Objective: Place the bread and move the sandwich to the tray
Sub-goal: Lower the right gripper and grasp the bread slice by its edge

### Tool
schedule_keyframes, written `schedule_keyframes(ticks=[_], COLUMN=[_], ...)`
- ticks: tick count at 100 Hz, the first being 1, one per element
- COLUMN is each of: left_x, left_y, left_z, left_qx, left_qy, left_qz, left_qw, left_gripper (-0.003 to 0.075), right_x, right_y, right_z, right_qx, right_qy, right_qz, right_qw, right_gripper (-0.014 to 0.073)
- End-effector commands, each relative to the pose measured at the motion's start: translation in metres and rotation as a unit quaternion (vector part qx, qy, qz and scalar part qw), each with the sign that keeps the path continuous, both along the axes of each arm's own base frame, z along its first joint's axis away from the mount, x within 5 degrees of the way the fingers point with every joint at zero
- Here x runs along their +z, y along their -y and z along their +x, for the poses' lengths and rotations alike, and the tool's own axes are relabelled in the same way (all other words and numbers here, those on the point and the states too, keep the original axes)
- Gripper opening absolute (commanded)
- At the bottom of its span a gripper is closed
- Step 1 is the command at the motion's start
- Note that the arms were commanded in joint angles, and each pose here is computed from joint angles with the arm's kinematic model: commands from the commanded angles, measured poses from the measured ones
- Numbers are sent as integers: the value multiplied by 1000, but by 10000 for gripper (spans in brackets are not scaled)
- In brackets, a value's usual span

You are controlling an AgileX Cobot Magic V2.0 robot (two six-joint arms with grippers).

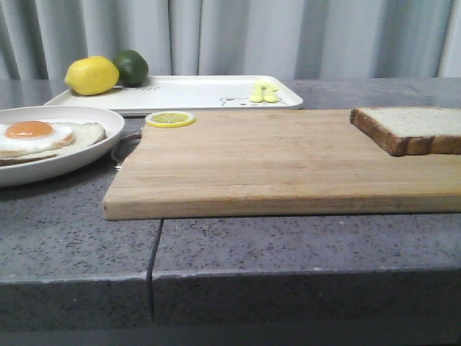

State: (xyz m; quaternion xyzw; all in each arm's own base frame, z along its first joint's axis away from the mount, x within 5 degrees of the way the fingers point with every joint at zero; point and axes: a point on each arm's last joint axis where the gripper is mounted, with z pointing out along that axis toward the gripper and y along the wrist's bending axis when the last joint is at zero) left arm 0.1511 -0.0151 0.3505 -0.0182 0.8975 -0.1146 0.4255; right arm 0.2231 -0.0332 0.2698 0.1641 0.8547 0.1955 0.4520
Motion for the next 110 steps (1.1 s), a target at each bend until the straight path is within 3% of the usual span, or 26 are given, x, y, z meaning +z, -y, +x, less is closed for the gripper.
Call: schedule_keyframes(ticks=[1, 54, 110], left_x=[16, 16, 16], left_y=[0, 0, 0], left_z=[2, 2, 2], left_qx=[10, 10, 10], left_qy=[44, 44, 44], left_qz=[-15, -15, -15], left_qw=[999, 999, 999], left_gripper=[576, 576, 576], right_x=[8, -25, -38], right_y=[5, 11, 7], right_z=[8, 29, 38], right_qx=[-13, -13, 9], right_qy=[23, -31, -42], right_qz=[7, 36, 81], right_qw=[1000, 999, 996], right_gripper=[520, 520, 520])
